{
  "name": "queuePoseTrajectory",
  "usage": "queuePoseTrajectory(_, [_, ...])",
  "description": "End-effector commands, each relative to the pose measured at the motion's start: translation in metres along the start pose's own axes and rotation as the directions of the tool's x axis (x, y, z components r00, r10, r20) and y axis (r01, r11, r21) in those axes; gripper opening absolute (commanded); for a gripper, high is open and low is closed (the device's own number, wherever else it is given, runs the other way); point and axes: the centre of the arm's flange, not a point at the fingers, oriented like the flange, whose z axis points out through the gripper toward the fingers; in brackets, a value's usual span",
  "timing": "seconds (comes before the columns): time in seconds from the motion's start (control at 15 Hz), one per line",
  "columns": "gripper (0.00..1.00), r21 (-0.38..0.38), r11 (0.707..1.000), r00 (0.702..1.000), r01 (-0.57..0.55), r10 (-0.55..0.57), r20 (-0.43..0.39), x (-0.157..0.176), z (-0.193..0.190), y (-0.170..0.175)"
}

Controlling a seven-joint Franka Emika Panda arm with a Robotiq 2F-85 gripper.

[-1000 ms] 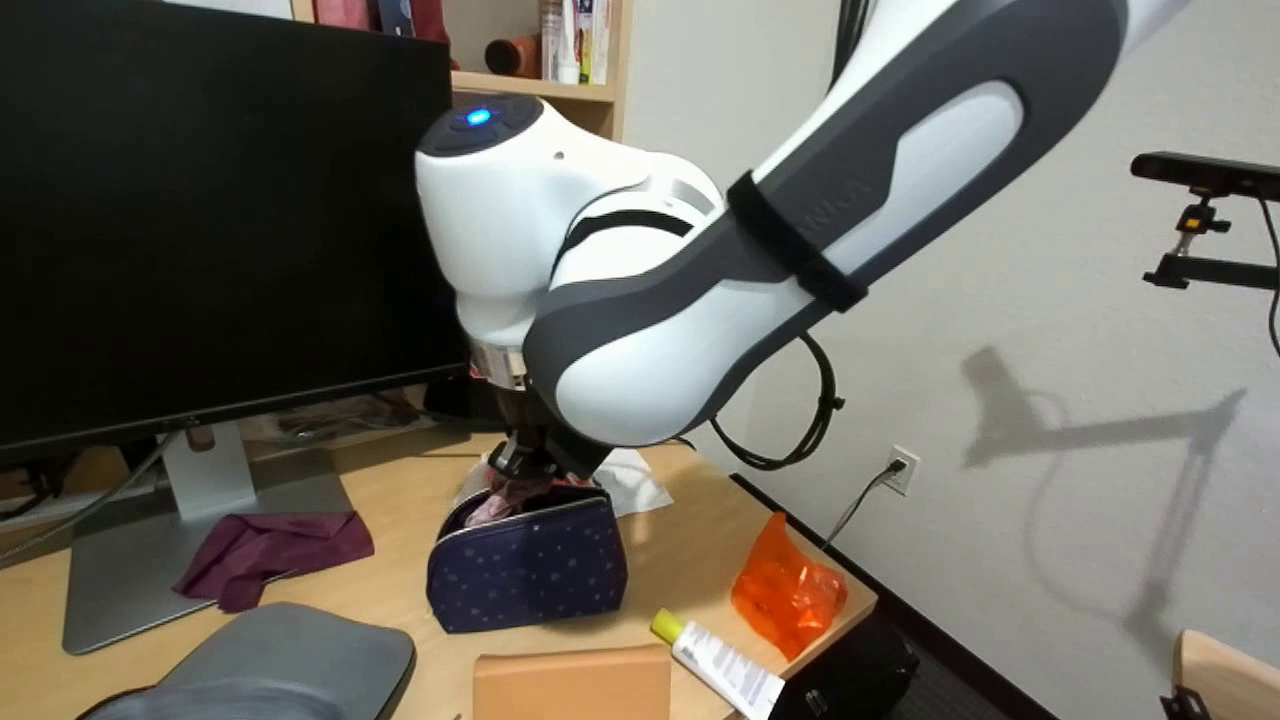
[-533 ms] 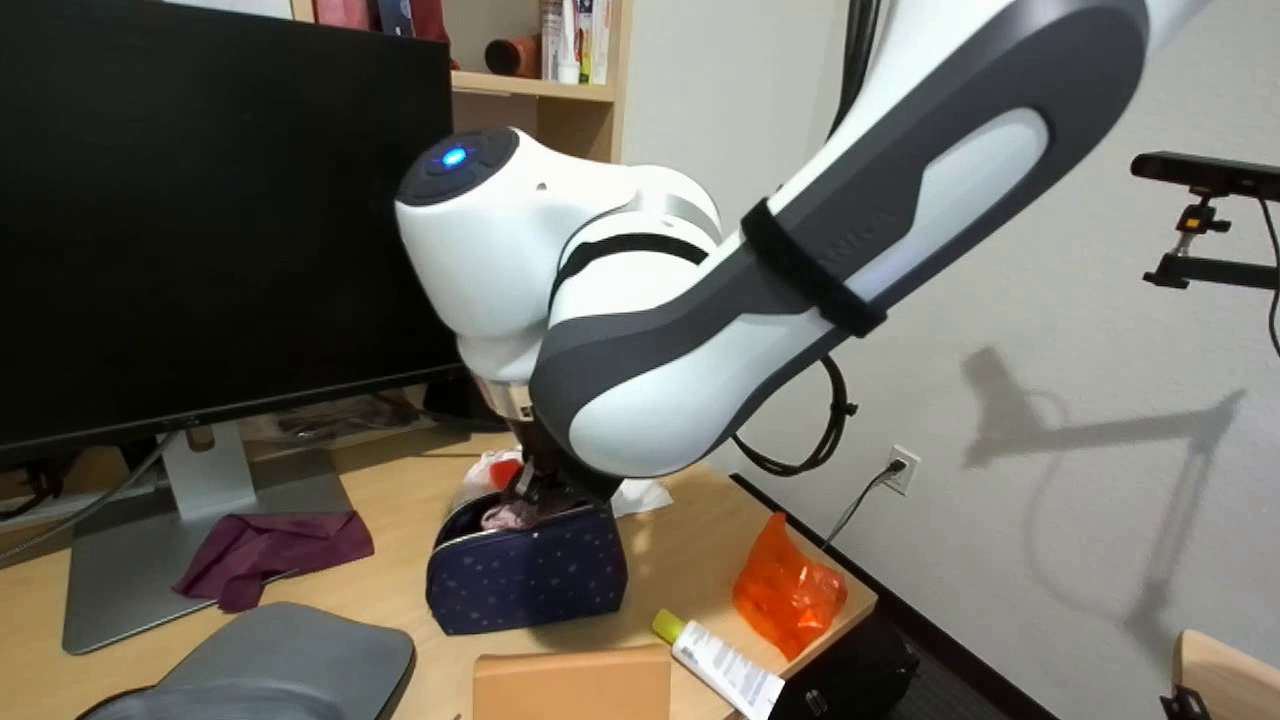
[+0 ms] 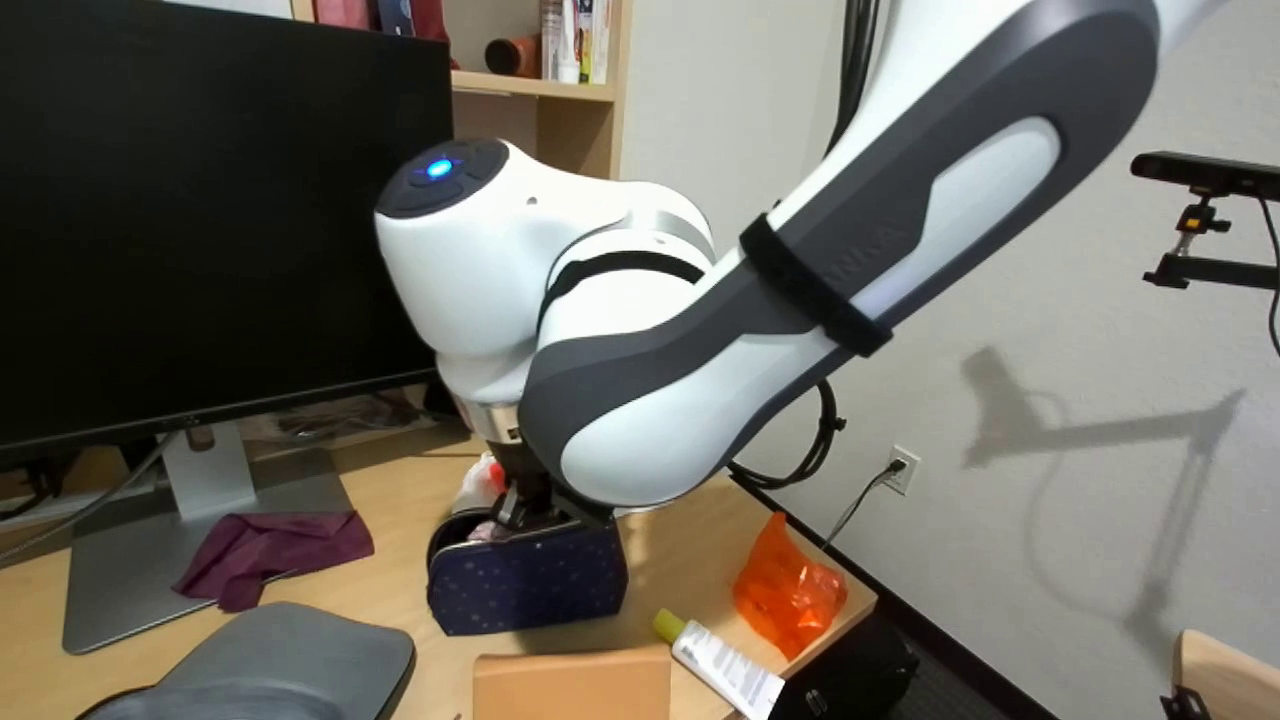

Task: Place the scrunchies in the blue bag

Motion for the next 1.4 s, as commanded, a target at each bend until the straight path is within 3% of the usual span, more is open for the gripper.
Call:
queuePoseTrajectory(0.0, [0.33, 0.034, 0.999, 1.000, 0.030, -0.030, 0.001, -0.001, 0.006, 0.003])
queuePoseTrajectory(0.13, [0.39, 0.032, 0.999, 1.000, 0.017, -0.017, -0.003, -0.002, 0.002, 0.006])
queuePoseTrajectory(0.73, [0.97, 0.037, 0.998, 0.997, -0.050, 0.052, -0.061, -0.005, -0.027, 0.028])
queuePoseTrajectory(1.33, [1.00, 0.074, 0.996, 0.992, -0.055, 0.063, -0.112, -0.004, -0.045, 0.043])
